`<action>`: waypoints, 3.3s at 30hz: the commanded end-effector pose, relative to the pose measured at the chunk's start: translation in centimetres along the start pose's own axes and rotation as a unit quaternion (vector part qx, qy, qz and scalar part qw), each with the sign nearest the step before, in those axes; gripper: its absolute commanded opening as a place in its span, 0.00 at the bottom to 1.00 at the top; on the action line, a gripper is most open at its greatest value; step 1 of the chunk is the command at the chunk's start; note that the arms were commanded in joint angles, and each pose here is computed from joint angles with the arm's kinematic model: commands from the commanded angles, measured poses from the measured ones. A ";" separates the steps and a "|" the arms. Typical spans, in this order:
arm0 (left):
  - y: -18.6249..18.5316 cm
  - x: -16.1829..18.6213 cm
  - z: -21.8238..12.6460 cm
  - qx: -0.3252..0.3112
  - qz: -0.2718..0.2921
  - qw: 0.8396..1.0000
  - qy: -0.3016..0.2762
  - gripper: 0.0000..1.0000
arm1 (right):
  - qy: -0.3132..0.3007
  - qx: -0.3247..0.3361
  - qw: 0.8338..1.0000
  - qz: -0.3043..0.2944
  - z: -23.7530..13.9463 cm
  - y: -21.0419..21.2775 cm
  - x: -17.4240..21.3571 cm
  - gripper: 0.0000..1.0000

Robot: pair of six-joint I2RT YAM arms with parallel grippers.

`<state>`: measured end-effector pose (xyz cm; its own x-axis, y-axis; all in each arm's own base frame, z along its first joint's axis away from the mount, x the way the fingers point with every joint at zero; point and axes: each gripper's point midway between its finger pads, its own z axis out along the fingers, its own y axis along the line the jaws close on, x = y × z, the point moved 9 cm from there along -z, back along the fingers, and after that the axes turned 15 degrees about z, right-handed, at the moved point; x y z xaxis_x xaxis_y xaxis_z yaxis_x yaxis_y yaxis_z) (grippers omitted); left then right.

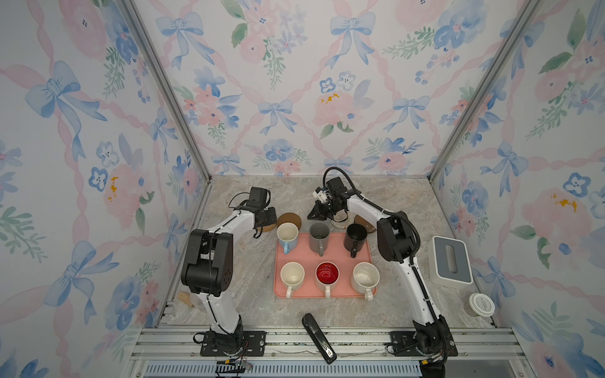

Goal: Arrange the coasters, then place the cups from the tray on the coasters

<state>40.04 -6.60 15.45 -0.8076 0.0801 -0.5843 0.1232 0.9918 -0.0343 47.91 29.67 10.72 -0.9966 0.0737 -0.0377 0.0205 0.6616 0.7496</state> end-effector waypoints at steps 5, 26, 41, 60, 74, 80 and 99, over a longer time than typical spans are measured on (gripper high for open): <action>-0.6 -0.4 -1.3 0.013 -0.004 0.999 -0.030 0.00 | -0.086 -0.012 0.996 -0.011 -6.4 1.3 -3.4 0.08; -4.5 -0.7 -2.0 0.076 0.018 0.993 -0.089 0.00 | -0.273 -0.027 0.955 0.109 -10.9 -7.1 -14.1 0.00; -5.1 -0.2 -2.0 0.086 0.014 0.993 -0.085 0.00 | -0.280 0.027 0.949 0.143 -11.0 -11.3 -14.6 0.00; -5.3 -0.3 -2.5 0.088 0.017 0.992 -0.093 0.00 | -0.198 0.042 0.973 0.112 -6.3 -11.1 -12.2 0.00; -5.3 0.0 -2.8 0.092 0.016 0.991 -0.099 0.00 | -0.141 0.092 0.983 0.071 -7.0 -9.4 -9.2 0.00; -5.3 0.0 -3.2 0.094 0.015 0.989 -0.109 0.00 | -0.203 0.049 0.976 0.068 -9.0 -7.4 -11.2 0.00; -5.3 0.1 -5.2 0.105 0.011 0.985 -0.138 0.00 | -0.285 -0.078 0.946 0.134 -6.1 -8.2 -15.3 0.00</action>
<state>36.86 -11.18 18.70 -0.6439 0.0664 -0.7623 0.2704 0.9517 -0.1456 61.82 18.41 9.72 -0.7717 0.6145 -0.1638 0.2084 0.4878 0.8477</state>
